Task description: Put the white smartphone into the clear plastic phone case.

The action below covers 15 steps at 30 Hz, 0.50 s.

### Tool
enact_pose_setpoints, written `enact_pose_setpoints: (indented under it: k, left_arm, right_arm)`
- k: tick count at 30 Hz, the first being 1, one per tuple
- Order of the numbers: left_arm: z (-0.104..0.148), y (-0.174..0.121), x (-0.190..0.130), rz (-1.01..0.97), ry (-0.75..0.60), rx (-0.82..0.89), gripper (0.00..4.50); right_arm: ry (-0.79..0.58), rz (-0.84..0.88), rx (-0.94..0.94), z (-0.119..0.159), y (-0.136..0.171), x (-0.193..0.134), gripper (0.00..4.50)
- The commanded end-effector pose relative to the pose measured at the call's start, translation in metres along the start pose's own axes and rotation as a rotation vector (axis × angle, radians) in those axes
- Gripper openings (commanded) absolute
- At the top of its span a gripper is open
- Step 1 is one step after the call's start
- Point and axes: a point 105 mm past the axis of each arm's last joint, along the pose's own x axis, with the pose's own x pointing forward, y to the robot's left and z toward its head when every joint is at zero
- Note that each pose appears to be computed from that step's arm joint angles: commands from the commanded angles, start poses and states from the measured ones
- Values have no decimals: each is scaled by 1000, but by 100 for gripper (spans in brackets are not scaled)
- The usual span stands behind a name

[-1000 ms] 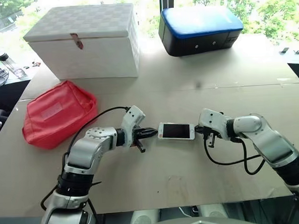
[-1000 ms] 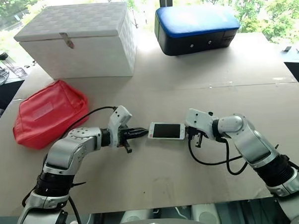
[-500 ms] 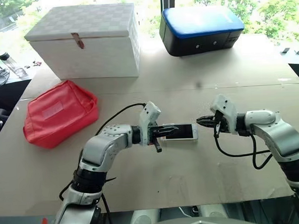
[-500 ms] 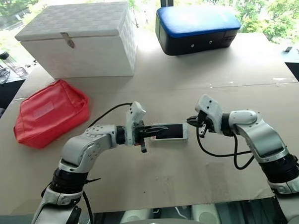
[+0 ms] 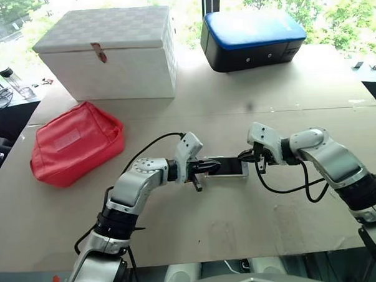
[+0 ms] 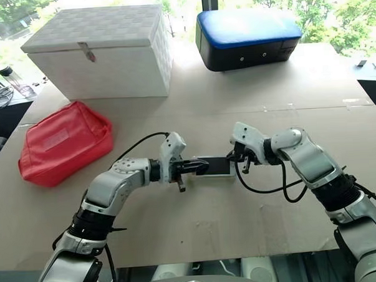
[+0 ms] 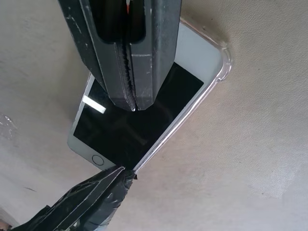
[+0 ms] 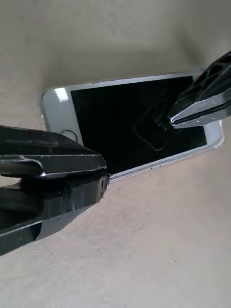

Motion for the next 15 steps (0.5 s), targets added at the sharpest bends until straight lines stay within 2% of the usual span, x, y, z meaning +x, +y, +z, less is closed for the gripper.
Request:
enact_pose_setpoints:
  k: [1,6,9,12,15]
  left_arm:
    - [-12,1,7,6,33,-8,3]
    - [-16,10,12,30,34,-9,3]
    - [-21,12,13,32,32,-12,3]
    - [-26,14,14,43,23,-18,3]
    - [-32,13,15,46,17,-19,3]
  right_arm:
    - [196,80,52,-48,11,11,0]
    - [306,107,38,-71,10,18,0]
    - [303,90,36,-75,5,19,0]
    - [123,60,47,-53,0,19,0]
    - [-97,-8,62,-24,-12,3,0]
